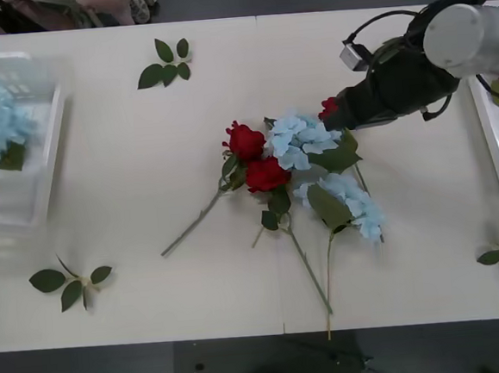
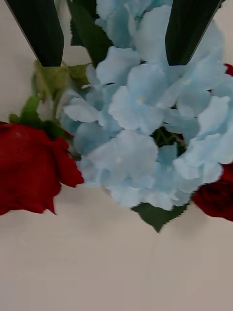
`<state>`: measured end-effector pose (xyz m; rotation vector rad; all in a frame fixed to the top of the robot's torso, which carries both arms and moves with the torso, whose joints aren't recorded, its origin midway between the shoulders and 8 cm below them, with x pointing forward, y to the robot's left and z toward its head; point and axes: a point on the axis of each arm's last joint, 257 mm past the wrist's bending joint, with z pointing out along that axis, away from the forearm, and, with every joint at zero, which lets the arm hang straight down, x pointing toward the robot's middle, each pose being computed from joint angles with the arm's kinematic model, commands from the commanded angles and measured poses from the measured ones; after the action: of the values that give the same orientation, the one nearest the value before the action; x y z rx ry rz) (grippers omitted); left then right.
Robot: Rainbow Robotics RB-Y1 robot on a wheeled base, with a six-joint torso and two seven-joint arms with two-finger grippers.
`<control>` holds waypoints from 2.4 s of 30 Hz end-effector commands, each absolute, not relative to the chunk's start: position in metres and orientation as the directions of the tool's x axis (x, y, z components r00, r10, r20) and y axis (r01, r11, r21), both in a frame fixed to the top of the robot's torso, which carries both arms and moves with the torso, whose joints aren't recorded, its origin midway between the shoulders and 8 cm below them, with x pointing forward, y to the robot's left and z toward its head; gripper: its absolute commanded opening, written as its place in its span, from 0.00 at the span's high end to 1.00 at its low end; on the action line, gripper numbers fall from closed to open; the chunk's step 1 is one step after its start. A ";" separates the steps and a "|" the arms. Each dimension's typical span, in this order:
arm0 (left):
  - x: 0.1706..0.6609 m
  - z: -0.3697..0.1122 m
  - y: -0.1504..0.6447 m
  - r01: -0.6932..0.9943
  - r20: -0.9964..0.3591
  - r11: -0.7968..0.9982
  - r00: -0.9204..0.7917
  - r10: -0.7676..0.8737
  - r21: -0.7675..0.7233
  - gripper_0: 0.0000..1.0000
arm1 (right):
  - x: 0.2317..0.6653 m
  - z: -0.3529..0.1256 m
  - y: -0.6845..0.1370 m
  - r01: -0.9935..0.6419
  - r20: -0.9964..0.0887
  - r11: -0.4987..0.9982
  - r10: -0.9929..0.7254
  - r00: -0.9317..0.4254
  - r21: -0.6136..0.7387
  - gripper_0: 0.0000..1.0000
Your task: Put the red flowers into the right box and the blue flowers into the left box
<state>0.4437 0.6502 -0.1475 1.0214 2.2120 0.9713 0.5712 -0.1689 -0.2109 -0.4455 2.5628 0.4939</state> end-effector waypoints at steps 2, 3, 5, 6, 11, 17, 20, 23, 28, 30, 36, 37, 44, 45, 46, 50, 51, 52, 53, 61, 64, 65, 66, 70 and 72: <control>0.456 -0.099 0.688 0.415 0.022 0.266 -0.571 0.821 0.870 1.00 | 0.592 -0.213 -0.190 -0.360 -0.528 0.922 -0.236 -0.816 0.144 0.39; 0.455 -0.096 0.693 0.412 0.028 0.261 -0.577 0.816 0.873 1.00 | 0.595 -0.221 -0.201 -0.356 -0.524 0.929 -0.254 -0.813 0.101 0.38; 0.452 -0.096 0.701 0.410 0.033 0.264 -0.590 0.807 0.873 0.99 | 0.599 -0.232 -0.214 -0.355 -0.527 0.934 -0.278 -0.803 0.048 0.38; 0.451 -0.096 0.703 0.409 0.033 0.266 -0.594 0.804 0.873 0.68 | 0.603 -0.240 -0.225 -0.347 -0.534 0.938 -0.287 -0.795 0.012 0.38; 0.450 -0.097 0.704 0.406 0.030 0.269 -0.597 0.802 0.874 0.12 | 0.614 -0.264 -0.239 -0.351 -0.560 0.934 -0.324 -0.763 -0.063 0.39; 0.454 -0.095 0.702 0.396 0.016 0.271 -0.589 0.808 0.877 0.00 | 0.617 -0.279 -0.234 -0.356 -0.547 0.929 -0.349 -0.761 -0.098 0.39; 0.463 -0.097 0.682 0.386 -0.043 0.309 -0.563 0.825 0.869 0.00 | 0.621 -0.280 -0.228 -0.363 -0.547 0.925 -0.362 -0.754 -0.112 0.39; 0.483 -0.093 0.639 0.369 -0.166 0.389 -0.511 0.843 0.844 0.00 | 0.626 -0.271 -0.225 -0.368 -0.551 0.922 -0.372 -0.747 -0.122 0.39; 0.502 -0.082 0.531 0.438 -0.366 0.538 -0.419 0.831 0.720 0.00 | 0.633 -0.231 -0.240 -0.360 -0.541 0.922 -0.377 -0.752 -0.141 0.39; 0.497 -0.077 0.481 0.505 -0.420 0.574 -0.394 0.818 0.645 0.00 | 0.633 -0.214 -0.249 -0.344 -0.547 0.931 -0.351 -0.760 -0.121 0.39; 0.475 -0.093 0.357 0.621 -0.588 0.691 -0.418 0.692 0.371 0.00 | 0.625 -0.196 -0.265 -0.344 -0.540 0.933 -0.342 -0.769 -0.101 0.38; 0.472 -0.099 0.340 0.628 -0.605 0.707 -0.437 0.666 0.325 0.00 | 0.623 -0.198 -0.264 -0.351 -0.534 0.931 -0.348 -0.770 -0.101 0.39; 0.480 -0.138 0.229 0.664 -0.648 0.742 -0.526 0.551 0.093 0.00 | 0.620 -0.207 -0.255 -0.374 -0.524 0.922 -0.370 -0.768 -0.103 0.38; 0.484 -0.142 0.220 0.663 -0.647 0.743 -0.530 0.547 0.085 0.00 | 0.620 -0.207 -0.254 -0.377 -0.523 0.921 -0.372 -0.767 -0.102 0.39; 0.489 -0.146 0.207 0.662 -0.650 0.746 -0.536 0.539 0.073 0.00 | 0.619 -0.209 -0.251 -0.383 -0.522 0.918 -0.376 -0.766 -0.100 0.39; 0.504 -0.161 0.177 0.660 -0.642 0.749 -0.550 0.533 0.057 0.00 | 0.616 -0.212 -0.242 -0.412 -0.519 0.905 -0.402 -0.755 -0.103 0.39; 0.508 -0.164 0.173 0.661 -0.638 0.748 -0.550 0.540 0.062 0.00 | 0.615 -0.214 -0.237 -0.418 -0.517 0.903 -0.405 -0.754 -0.098 0.38; 0.510 -0.169 0.166 0.666 -0.632 0.743 -0.550 0.546 0.062 0.00 | 0.614 -0.215 -0.234 -0.425 -0.517 0.900 -0.411 -0.751 -0.098 0.38; 0.513 -0.173 0.162 0.669 -0.624 0.740 -0.550 0.554 0.068 0.00 | 0.612 -0.218 -0.231 -0.433 -0.513 0.896 -0.417 -0.750 -0.097 0.39; 0.554 -0.201 0.111 0.667 -0.664 0.738 -0.508 0.548 0.100 0.00 | 0.606 -0.237 -0.211 -0.474 -0.488 0.871 -0.471 -0.735 -0.127 0.39; 0.565 -0.213 0.092 0.669 -0.661 0.735 -0.502 0.557 0.110 0.00 | 0.605 -0.244 -0.205 -0.482 -0.483 0.867 -0.480 -0.732 -0.131 0.39; 0.569 -0.218 0.084 0.671 -0.658 0.732 -0.501 0.563 0.116 0.00 | 0.605 -0.247 -0.202 -0.486 -0.479 0.863 -0.487 -0.731 -0.137 0.39; 0.572 -0.222 0.080 0.670 -0.653 0.732 -0.503 0.566 0.119 0.00 | 0.605 -0.250 -0.200 -0.487 -0.476 0.862 -0.491 -0.730 -0.142 0.39; 0.577 -0.242 0.062 0.675 -0.634 0.730 -0.516 0.575 0.113 0.00 | 0.609 -0.258 -0.196 -0.480 -0.474 0.863 -0.492 -0.730 -0.157 0.39; 0.579 -0.251 0.057 0.678 -0.620 0.724 -0.515 0.591 0.127 0.00 | 0.611 -0.264 -0.195 -0.476 -0.473 0.864 -0.493 -0.730 -0.165 0.39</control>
<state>0.5645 0.0675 -0.2686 0.9260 2.3262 -0.2092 0.6057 -0.1983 -0.2641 -0.7252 2.5300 -0.0388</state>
